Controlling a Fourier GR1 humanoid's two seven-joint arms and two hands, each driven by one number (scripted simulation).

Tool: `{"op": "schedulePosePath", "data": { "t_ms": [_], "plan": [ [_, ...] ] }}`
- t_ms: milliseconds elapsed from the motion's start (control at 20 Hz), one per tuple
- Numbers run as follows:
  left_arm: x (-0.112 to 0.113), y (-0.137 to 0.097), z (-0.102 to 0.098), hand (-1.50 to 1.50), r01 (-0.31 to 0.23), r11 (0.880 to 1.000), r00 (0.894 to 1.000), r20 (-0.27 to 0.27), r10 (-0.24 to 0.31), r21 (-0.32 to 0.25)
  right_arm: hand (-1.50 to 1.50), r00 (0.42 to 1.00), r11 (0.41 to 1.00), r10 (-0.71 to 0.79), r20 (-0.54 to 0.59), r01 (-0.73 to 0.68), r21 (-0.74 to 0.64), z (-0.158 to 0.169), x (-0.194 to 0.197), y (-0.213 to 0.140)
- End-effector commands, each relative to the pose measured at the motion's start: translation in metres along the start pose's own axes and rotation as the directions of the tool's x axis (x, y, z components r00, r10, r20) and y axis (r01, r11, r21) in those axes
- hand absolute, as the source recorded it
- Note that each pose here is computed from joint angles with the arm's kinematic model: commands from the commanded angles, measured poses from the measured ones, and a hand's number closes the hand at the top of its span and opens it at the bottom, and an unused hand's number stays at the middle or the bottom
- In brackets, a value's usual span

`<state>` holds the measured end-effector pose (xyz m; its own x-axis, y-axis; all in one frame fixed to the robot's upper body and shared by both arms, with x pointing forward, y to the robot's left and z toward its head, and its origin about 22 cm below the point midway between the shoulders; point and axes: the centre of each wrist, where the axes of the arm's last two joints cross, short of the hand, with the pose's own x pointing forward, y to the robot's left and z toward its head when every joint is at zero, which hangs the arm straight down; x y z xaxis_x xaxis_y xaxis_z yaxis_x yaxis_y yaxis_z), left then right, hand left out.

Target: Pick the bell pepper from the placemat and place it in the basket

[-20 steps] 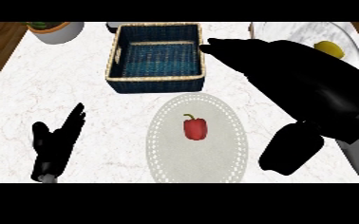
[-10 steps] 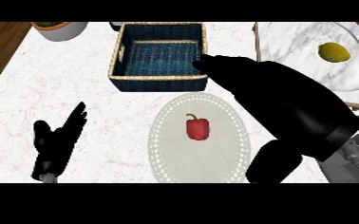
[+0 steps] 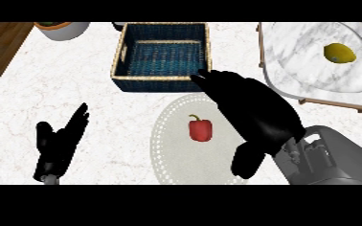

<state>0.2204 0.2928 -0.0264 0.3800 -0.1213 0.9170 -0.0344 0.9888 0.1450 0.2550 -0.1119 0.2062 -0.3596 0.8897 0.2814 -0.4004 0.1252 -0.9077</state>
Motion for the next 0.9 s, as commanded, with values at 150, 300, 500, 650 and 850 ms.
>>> {"op": "schedulePosePath", "data": {
  "t_ms": [150, 300, 500, 650, 850],
  "plan": [
    [-0.034, -0.003, 0.001, 0.00, -0.012, 1.000, 0.985, -0.172, 0.013, 0.007, -1.50, 0.999, 1.000, -0.014, -0.033, 0.015, 0.014, -0.019, 0.002, 0.032],
    [-0.035, -0.007, 0.011, 0.00, -0.020, 1.000, 0.986, -0.165, 0.020, 0.007, -1.50, 0.999, 1.000, -0.011, -0.037, 0.012, 0.025, -0.010, -0.021, 0.053],
    [-0.044, 0.001, 0.018, 0.00, -0.011, 1.000, 0.985, -0.171, 0.012, 0.006, -1.50, 0.999, 1.000, -0.003, -0.039, 0.004, 0.014, -0.028, -0.012, 0.070],
    [-0.028, 0.011, 0.007, 0.00, 0.007, 1.000, 0.986, -0.165, -0.006, 0.007, -1.50, 1.000, 1.000, 0.003, -0.026, -0.003, -0.011, -0.038, 0.002, 0.076],
    [-0.027, 0.005, 0.012, 0.00, -0.001, 1.000, 0.987, -0.160, 0.002, 0.006, -1.50, 0.999, 1.000, -0.007, -0.043, 0.007, -0.002, -0.043, -0.025, 0.081]
  ]
}}
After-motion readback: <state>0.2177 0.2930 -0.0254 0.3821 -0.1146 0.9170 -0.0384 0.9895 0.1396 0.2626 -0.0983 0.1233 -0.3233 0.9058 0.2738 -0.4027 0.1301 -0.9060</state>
